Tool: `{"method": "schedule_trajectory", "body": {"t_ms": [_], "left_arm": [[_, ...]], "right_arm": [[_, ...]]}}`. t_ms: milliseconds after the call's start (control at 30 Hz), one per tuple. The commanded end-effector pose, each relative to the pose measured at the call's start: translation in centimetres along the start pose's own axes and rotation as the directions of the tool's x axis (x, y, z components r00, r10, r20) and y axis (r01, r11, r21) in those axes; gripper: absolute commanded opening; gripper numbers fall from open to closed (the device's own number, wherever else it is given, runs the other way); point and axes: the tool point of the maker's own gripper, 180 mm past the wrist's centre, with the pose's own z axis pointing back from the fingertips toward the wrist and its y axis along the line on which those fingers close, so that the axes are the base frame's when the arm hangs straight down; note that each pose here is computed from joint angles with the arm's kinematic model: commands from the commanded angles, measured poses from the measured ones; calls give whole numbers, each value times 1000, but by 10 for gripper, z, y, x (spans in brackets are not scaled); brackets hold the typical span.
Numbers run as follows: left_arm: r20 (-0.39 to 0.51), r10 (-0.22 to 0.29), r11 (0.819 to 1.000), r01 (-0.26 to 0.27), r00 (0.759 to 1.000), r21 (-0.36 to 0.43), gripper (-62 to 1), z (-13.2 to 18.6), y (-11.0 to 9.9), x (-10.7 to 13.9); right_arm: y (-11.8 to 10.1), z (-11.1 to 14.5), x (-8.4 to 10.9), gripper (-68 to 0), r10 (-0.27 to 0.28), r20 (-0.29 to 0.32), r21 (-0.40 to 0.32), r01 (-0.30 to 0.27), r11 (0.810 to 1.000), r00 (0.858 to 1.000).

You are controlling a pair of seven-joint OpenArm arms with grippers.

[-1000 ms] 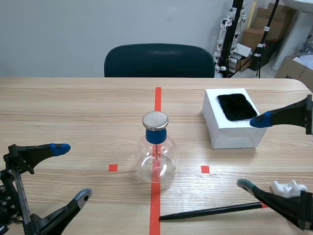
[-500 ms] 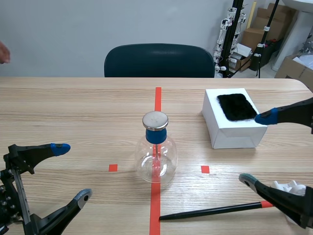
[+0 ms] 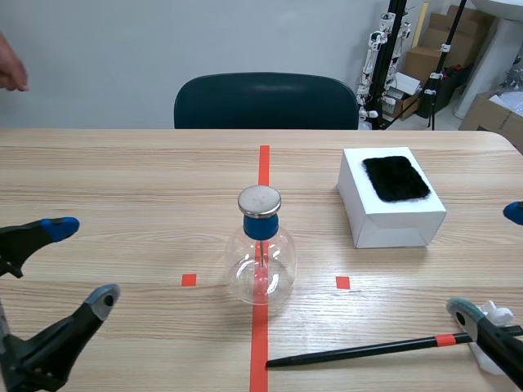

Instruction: Do the electroscope experiment. return to the home posture

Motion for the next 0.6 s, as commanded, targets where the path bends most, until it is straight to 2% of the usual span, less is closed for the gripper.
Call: {"method": "schedule_trajectory", "body": {"t_ms": [0, 100, 200, 367, 567], "left_arm": [[15, -25, 999, 26, 1000, -28, 14, 1, -3, 15], [-48, -44, 998, 41, 998, -57, 14, -1, -11, 16], [-89, -50, 997, 45, 995, -60, 14, -5, -18, 17], [-108, -83, 996, 80, 991, -36, 14, -9, -35, 23], [-111, -106, 994, 104, 988, -29, 14, -11, -60, 34]], "right_arm": [[7, -2, 13, 4, 6, 33, 24, -7, 1000, 999], [16, -3, 20, 4, 24, 21, 35, -24, 999, 999], [20, -6, 32, 4, 37, 28, 16, -37, 999, 999], [23, -12, 47, 4, 6, 34, 7, -6, 1000, 999], [32, -19, 39, 4, -25, 0, -9, 25, 1000, 1000]]}}
